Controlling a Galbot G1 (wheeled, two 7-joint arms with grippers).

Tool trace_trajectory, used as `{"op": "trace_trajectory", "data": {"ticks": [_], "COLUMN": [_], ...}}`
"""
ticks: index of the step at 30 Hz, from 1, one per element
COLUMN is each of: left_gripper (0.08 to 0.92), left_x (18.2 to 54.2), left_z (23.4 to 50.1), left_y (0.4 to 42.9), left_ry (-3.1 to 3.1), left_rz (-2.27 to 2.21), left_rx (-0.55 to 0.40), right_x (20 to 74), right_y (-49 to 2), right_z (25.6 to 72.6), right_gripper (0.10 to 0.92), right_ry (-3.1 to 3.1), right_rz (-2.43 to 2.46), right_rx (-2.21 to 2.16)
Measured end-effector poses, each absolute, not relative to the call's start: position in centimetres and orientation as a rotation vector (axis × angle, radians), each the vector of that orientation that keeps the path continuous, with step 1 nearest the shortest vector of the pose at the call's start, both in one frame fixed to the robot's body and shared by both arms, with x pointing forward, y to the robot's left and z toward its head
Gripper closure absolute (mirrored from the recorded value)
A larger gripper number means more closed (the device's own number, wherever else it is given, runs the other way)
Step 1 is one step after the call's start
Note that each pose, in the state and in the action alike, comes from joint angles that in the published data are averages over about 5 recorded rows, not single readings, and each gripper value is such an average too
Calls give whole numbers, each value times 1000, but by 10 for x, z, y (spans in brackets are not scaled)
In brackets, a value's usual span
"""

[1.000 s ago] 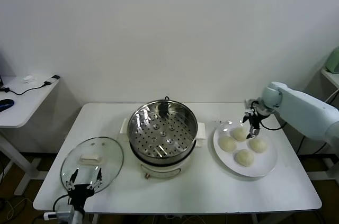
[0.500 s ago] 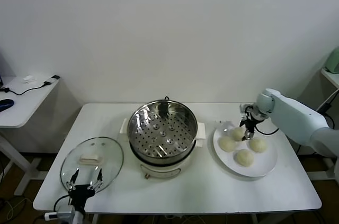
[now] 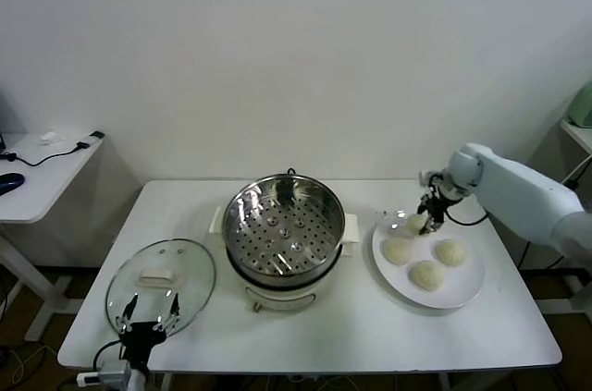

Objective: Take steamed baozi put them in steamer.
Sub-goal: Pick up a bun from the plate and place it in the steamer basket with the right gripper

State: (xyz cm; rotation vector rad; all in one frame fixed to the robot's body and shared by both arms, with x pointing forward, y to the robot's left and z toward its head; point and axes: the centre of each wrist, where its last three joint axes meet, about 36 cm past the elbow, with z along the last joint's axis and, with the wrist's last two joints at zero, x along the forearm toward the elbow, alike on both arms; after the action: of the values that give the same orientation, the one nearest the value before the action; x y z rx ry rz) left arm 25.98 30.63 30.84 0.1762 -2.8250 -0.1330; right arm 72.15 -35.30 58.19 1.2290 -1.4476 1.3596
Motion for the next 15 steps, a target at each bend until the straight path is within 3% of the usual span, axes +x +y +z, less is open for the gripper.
{"op": "trace_trajectory", "data": {"ticks": [8,15], "left_gripper": [177,177], "left_x": [260,260], "left_z": [315,317], "left_y": [301,300], "left_ry": [-2842,-2846], "left_rz": [-136,-144], "left_rx": [163,159], "right_x": [711,680], "right_y": [-256,-156], "right_z": [708,737], "right_gripper": [428,428], "right_ry": [-1359,-1064], "right_rz": [1681,1936], "right_rx": [1521,1857]}}
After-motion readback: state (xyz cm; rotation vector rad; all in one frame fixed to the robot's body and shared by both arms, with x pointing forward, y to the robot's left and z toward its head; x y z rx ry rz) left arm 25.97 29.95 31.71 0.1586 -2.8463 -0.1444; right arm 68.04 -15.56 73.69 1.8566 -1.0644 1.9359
